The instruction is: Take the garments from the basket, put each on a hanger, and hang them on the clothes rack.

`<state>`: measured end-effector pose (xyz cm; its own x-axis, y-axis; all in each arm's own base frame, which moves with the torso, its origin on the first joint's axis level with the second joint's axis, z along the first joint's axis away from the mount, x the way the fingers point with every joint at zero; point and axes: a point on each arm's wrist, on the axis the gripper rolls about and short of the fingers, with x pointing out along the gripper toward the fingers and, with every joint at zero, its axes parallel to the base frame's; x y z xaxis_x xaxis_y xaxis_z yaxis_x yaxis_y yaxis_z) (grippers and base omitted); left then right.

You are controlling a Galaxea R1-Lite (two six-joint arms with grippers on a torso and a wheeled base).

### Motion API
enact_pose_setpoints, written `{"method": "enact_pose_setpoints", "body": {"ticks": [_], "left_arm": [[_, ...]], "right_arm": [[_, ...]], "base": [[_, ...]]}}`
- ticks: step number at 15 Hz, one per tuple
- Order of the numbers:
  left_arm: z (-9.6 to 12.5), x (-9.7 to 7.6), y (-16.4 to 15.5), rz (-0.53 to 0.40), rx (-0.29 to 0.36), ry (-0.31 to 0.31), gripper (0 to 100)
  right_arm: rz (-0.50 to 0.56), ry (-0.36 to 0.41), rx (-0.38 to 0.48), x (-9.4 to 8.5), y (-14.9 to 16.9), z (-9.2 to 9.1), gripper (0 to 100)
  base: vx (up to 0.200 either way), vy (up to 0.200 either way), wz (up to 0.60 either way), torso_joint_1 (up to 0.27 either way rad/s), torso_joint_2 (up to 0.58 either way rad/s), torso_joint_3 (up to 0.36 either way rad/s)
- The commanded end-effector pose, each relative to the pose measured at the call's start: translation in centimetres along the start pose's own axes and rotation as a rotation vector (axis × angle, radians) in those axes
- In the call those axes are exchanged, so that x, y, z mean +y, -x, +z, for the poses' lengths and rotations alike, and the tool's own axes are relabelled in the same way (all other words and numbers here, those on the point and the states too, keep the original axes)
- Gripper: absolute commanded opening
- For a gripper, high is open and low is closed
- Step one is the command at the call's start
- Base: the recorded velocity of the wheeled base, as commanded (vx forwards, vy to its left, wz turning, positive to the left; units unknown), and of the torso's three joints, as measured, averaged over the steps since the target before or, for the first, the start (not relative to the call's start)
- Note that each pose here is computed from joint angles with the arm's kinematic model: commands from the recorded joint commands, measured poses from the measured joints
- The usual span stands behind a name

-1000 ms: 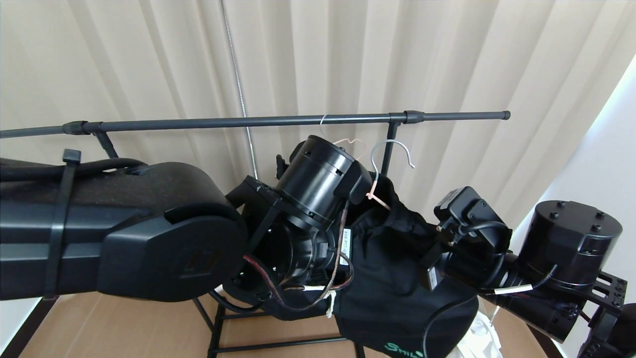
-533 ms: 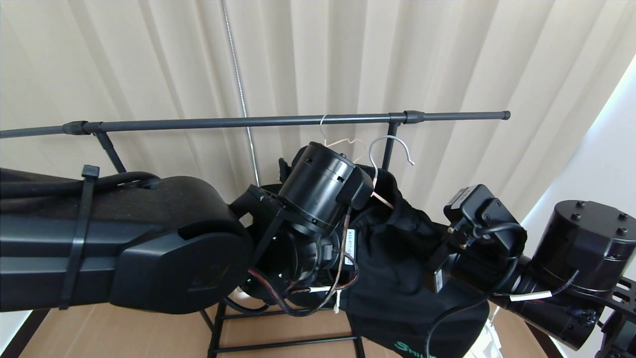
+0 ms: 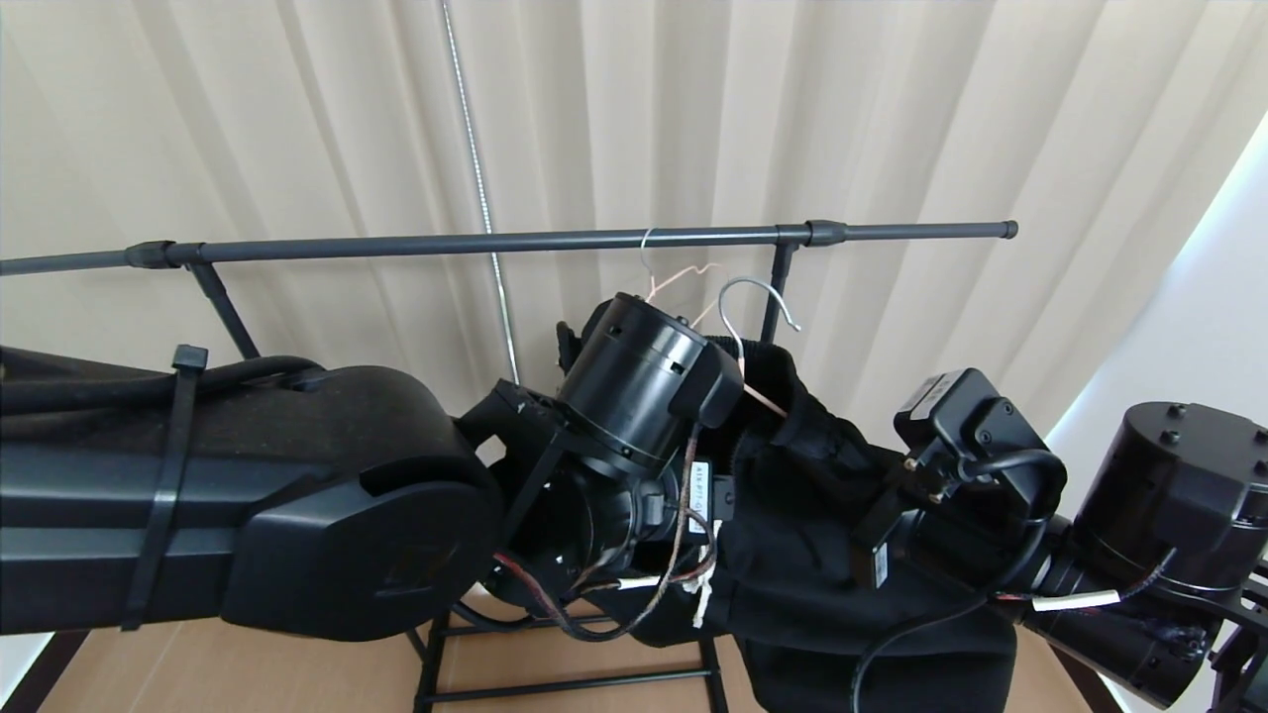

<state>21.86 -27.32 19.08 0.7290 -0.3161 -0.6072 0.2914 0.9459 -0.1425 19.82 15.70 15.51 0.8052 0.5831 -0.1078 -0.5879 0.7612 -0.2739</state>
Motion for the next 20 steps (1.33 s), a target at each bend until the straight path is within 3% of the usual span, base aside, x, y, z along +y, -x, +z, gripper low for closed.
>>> {"method": "enact_pose_setpoints", "body": {"ticks": [1,8,10,12,13,15,20], "left_arm": [[-0.3,0.3,0.8,-0.012,-0.012,-0.001,100],[0.1,1.6,3.3,-0.028,-0.055,-0.008,100],[0.4,3.2,5.8,-0.034,-0.099,-0.047,100],[0.2,3.7,6.7,-0.044,-0.122,-0.086,100],[-0.1,4.6,8.1,-0.061,-0.176,-0.149,100],[-1.0,6.0,9.2,-0.077,-0.237,-0.213,100],[-1.5,8.9,12.2,-0.18,-0.314,-0.264,100]], "right_arm": [[0.0,0.001,-0.001,0.0,0.0,0.0,0],[0.013,-0.001,-0.012,0.0,0.2,0.2,0],[0.064,-0.004,-0.047,-0.5,0.8,0.5,0],[0.07,-0.006,-0.055,-1.0,0.9,0.5,0],[0.093,-0.007,-0.073,-1.8,1.2,0.5,0],[0.122,-0.009,-0.101,-3.1,1.6,0.6,0],[0.182,-0.013,-0.116,-4.3,1.8,0.2,0]], "base": [[0.0,0.0,0.0,0.0,0.0,0.0],[0.0,0.0,0.0,0.0,0.0,0.0],[0.0,0.0,0.0,0.0,0.0,0.0],[0.0,0.0,0.0,0.0,0.0,0.0],[0.0,0.0,0.0,0.0,0.0,0.0],[0.0,0.0,0.0,0.0,0.0,0.0],[0.0,0.0,0.0,0.0,0.0,0.0]]}}
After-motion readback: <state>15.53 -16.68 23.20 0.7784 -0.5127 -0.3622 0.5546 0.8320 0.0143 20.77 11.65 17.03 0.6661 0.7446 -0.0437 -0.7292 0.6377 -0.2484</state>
